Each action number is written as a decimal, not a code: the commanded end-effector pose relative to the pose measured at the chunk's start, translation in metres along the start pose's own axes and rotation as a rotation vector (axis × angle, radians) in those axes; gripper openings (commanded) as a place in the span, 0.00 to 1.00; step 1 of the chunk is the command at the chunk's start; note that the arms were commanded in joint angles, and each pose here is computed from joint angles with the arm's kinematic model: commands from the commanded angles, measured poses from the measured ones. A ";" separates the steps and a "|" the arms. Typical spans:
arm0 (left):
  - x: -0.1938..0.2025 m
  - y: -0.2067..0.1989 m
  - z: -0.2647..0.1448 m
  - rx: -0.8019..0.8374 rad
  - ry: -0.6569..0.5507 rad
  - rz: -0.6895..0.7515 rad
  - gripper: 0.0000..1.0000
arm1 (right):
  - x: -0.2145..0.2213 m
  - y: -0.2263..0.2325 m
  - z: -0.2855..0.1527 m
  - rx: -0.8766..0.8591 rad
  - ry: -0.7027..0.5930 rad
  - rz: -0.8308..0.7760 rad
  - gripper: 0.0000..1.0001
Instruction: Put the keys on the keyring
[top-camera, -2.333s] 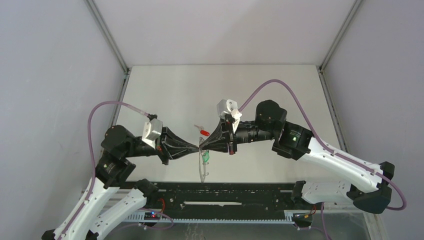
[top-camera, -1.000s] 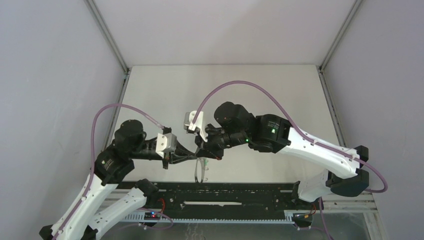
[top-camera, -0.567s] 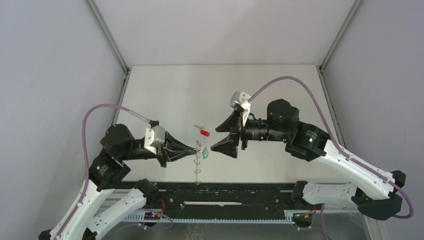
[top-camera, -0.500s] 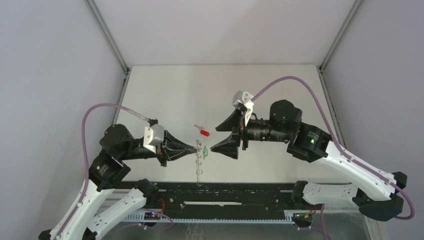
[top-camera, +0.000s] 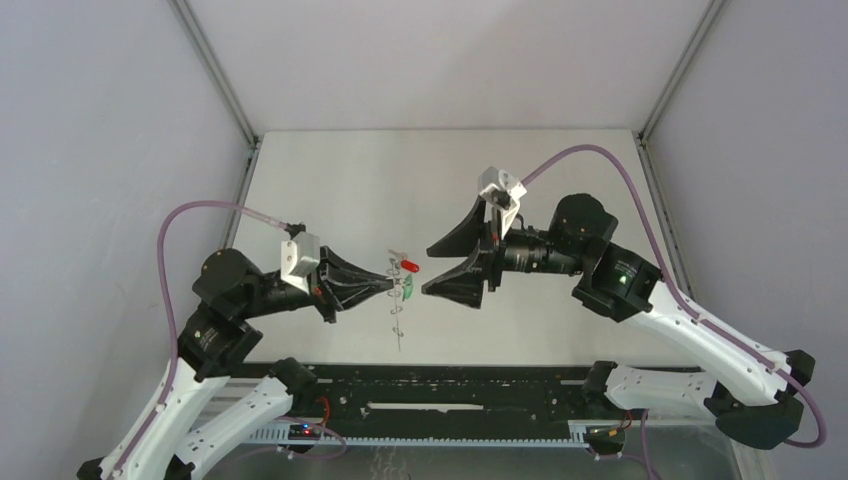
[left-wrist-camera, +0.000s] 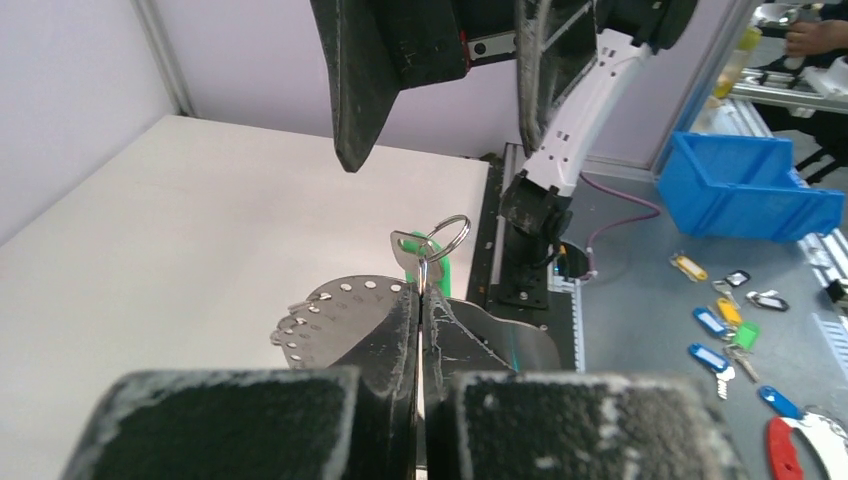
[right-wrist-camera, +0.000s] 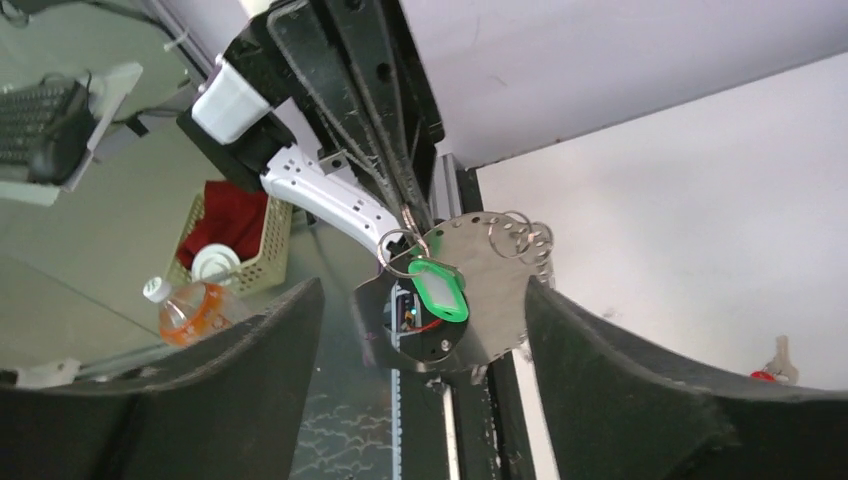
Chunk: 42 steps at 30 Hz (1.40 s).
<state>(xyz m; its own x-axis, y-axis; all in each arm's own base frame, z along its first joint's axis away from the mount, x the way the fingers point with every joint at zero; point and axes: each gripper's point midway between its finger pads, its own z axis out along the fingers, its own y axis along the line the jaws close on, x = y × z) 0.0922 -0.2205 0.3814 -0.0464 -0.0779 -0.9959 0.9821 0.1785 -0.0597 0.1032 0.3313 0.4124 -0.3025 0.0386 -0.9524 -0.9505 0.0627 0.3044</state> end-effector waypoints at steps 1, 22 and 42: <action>-0.009 0.014 0.000 -0.058 -0.032 0.111 0.00 | -0.014 0.013 -0.003 -0.084 -0.028 0.107 0.77; -0.002 0.031 -0.008 -0.073 0.056 0.515 0.00 | 0.020 -0.028 0.021 0.119 0.050 0.415 0.82; -0.007 0.024 -0.010 -0.072 0.022 0.457 0.00 | 0.035 -0.013 0.040 -0.069 0.131 0.525 0.64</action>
<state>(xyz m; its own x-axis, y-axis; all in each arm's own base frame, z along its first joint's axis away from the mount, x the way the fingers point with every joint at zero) 0.1191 -0.2089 0.3606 0.3385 0.1049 -0.9351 0.9055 0.2339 0.3540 0.1178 0.3696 0.3668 -0.7426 -0.0648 -0.6666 -0.6697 0.0710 0.7392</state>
